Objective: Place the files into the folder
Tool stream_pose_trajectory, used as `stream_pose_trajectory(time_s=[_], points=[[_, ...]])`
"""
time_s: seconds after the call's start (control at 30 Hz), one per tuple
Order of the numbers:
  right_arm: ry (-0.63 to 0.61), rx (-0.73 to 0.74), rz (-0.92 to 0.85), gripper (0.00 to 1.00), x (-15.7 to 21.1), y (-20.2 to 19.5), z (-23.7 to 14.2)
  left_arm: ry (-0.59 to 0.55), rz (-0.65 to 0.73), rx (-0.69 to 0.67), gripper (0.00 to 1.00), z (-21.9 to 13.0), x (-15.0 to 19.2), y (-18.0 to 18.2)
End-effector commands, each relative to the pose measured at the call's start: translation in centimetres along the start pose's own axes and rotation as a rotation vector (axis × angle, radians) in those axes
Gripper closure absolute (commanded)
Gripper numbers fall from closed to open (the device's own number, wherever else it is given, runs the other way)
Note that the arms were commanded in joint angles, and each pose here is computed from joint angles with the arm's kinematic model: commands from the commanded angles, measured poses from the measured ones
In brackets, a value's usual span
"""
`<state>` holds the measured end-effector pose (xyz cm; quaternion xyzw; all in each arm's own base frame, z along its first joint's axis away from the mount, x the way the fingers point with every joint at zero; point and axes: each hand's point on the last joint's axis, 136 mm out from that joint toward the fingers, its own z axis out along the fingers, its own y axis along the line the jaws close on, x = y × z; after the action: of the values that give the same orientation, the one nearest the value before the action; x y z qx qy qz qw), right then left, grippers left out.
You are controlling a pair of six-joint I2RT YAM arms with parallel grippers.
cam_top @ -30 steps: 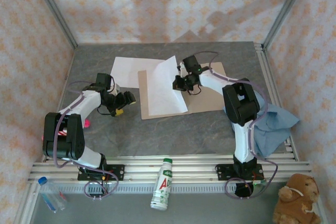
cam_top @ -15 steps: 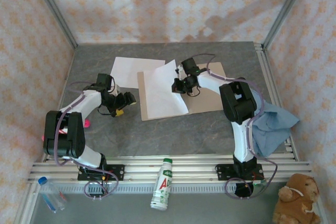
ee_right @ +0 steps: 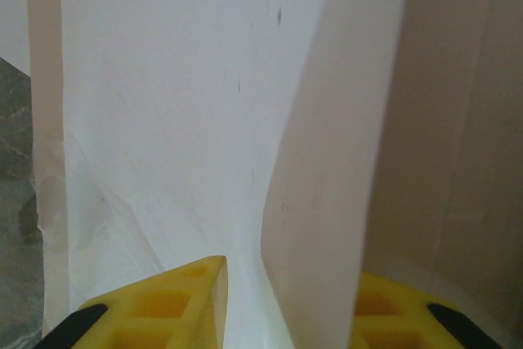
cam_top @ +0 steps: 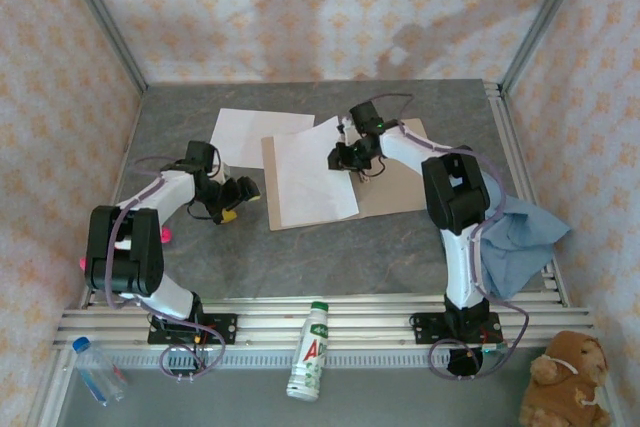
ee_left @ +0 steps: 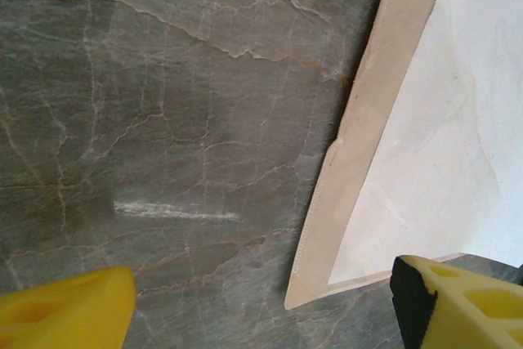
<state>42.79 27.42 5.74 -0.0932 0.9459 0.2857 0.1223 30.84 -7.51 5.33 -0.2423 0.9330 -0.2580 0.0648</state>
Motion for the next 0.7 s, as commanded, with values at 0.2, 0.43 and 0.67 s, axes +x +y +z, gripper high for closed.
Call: stream_pose_trajectory(time_s=[0.2,0.43,0.67], points=[[0.031,0.015,0.001,0.79,0.1,-0.9,-0.1,-0.018,0.030,0.036,0.18,1.2,-1.7,-1.7],[0.040,0.027,0.018,0.92,0.5,-1.5,0.6,-0.038,0.078,0.045,0.29,2.8,-3.2,-3.2],[0.046,0.056,0.018,0.98,0.6,-2.3,1.1,-0.044,0.097,0.049,0.48,4.7,-4.2,-4.0]])
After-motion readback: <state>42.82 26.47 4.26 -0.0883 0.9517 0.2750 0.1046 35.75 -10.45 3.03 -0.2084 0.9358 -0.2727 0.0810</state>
